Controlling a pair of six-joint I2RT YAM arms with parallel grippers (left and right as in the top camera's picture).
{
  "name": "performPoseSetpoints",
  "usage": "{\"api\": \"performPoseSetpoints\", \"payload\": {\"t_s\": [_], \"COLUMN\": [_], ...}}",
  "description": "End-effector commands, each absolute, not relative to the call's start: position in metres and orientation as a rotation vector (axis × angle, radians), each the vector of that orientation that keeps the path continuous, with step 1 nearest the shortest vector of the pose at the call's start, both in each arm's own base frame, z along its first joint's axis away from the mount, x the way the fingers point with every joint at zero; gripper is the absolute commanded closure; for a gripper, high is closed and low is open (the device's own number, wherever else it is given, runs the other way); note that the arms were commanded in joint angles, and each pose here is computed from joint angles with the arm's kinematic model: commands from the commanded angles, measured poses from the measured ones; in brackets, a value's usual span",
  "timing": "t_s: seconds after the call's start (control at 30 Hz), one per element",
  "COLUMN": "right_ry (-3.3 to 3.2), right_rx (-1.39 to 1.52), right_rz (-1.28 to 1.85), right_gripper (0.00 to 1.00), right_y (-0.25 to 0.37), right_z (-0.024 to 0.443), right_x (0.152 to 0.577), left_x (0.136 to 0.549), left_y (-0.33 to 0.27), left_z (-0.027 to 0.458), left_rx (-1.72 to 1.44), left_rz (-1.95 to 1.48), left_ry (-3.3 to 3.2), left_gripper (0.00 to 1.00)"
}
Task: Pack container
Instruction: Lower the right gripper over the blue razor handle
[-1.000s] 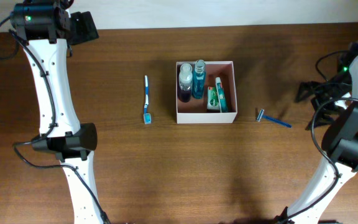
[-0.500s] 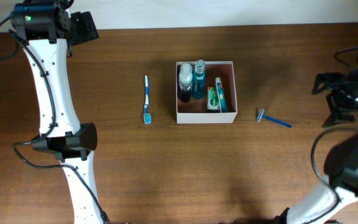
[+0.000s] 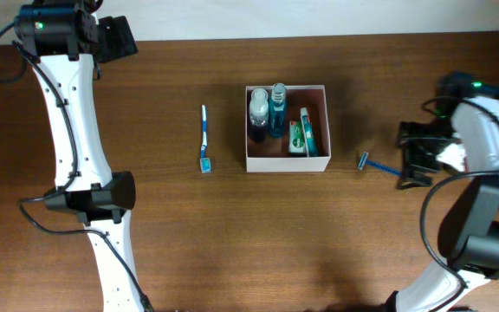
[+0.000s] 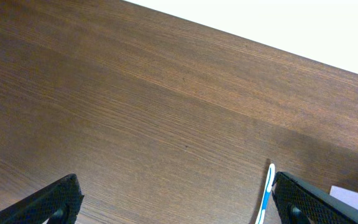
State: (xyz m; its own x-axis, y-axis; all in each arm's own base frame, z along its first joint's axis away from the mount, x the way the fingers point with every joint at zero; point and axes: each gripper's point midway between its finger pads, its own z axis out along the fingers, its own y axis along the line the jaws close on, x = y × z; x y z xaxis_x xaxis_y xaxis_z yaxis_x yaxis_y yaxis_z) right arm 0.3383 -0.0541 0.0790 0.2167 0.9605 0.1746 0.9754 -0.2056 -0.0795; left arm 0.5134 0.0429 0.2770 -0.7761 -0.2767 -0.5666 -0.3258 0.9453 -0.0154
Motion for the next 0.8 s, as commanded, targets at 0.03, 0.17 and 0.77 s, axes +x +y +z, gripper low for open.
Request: {"api": "performPoseSetpoints", "payload": {"t_s": [0.03,0.17,0.77], "right_ry": [-1.724,-1.75,-1.834], "right_rx": [-2.506,-2.577,-2.547], "right_rz": [0.029,0.098,0.08], "right_gripper": [0.01,0.01,0.01], "right_y": [-0.054,-0.063,-0.067], "right_z": [0.075,0.074,0.041], "right_x": [0.336,0.34,0.359], "left_x": [0.508,0.508,0.508], "left_y": [0.044,0.044,0.044], "left_z": [0.292,0.292,0.292], "left_rx": [-0.441,-0.441,-0.44], "left_rz": [0.099,0.099,0.099], "left_ry": [2.476,2.476,2.476], "left_gripper": [0.01,0.01,0.01]}}
